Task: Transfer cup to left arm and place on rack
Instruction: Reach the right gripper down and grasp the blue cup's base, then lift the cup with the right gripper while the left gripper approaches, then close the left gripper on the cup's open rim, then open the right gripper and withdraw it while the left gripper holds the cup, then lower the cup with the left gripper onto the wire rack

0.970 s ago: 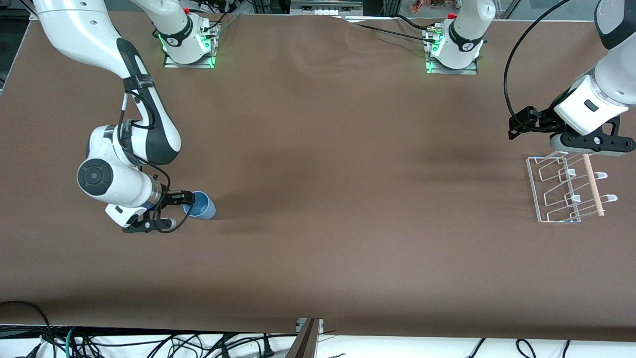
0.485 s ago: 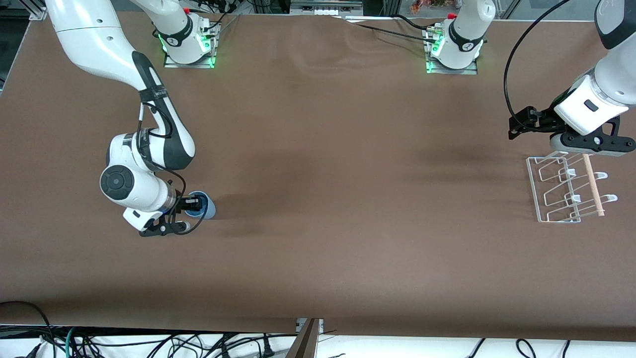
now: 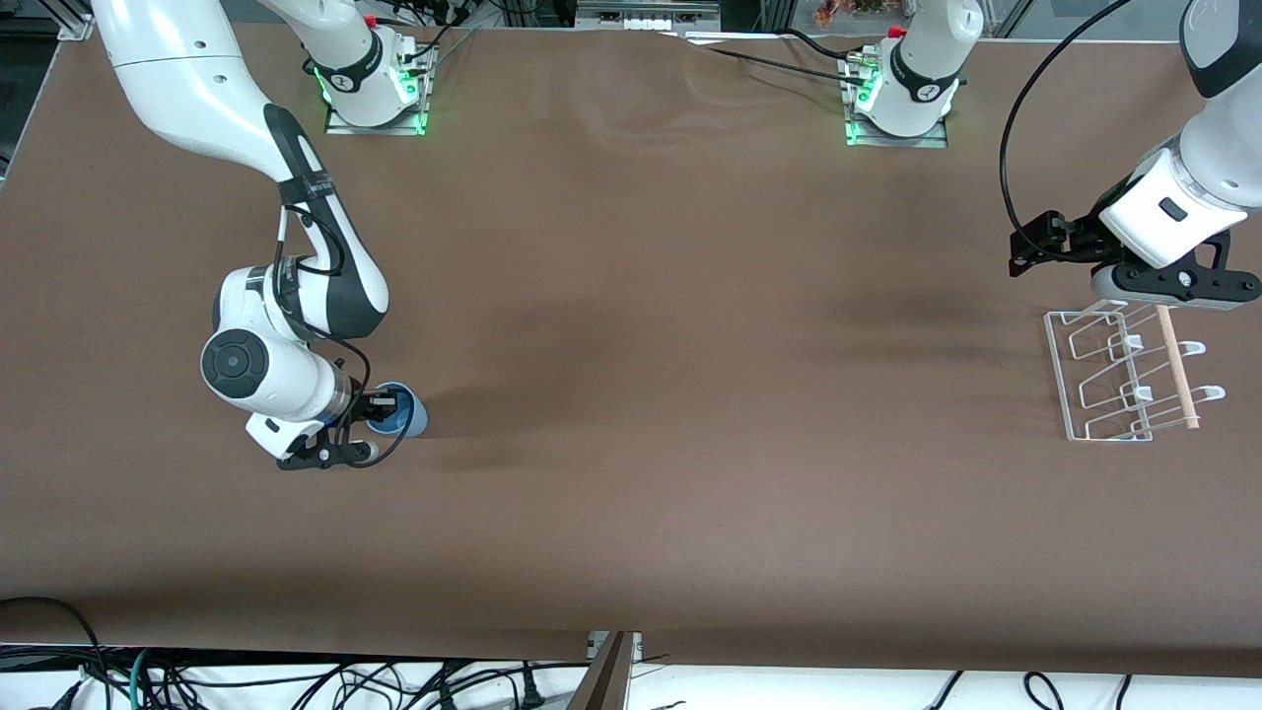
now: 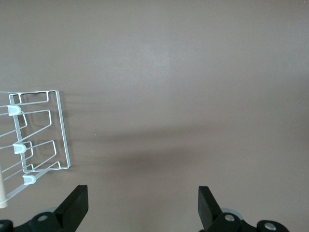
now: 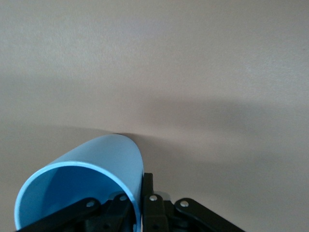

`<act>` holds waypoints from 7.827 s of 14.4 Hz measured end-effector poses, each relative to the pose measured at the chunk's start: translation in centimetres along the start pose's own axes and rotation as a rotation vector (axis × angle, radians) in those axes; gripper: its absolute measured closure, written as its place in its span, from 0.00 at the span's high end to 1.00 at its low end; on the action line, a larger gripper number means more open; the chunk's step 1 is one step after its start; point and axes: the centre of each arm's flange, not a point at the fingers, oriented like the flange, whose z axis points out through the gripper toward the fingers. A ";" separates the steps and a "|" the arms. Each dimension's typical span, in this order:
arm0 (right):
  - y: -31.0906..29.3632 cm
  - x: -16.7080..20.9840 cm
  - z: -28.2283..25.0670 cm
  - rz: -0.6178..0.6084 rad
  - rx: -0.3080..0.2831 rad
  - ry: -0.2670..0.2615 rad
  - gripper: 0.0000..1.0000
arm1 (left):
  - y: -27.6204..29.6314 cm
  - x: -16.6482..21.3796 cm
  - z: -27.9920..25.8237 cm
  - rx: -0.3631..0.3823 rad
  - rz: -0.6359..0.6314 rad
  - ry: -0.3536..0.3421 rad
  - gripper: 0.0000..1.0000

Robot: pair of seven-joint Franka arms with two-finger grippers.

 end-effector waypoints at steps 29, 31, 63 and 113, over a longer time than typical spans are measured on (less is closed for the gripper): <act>-40.4 -6.5 -26.4 0.816 0.853 -0.190 0.05 | 10.5 5.0 15.2 -0.693 1.133 0.104 1.00; -40.4 -6.5 -26.4 0.817 0.853 -0.189 0.05 | 11.5 5.7 13.7 -0.675 1.224 0.205 1.00; -40.5 -6.4 -26.7 0.835 0.883 -0.196 0.15 | 19.2 7.0 7.1 -0.676 1.369 0.615 0.78; 9.9 -14.2 -31.5 0.168 0.029 -0.018 0.99 | -15.1 6.0 29.4 1.099 1.037 -0.795 0.78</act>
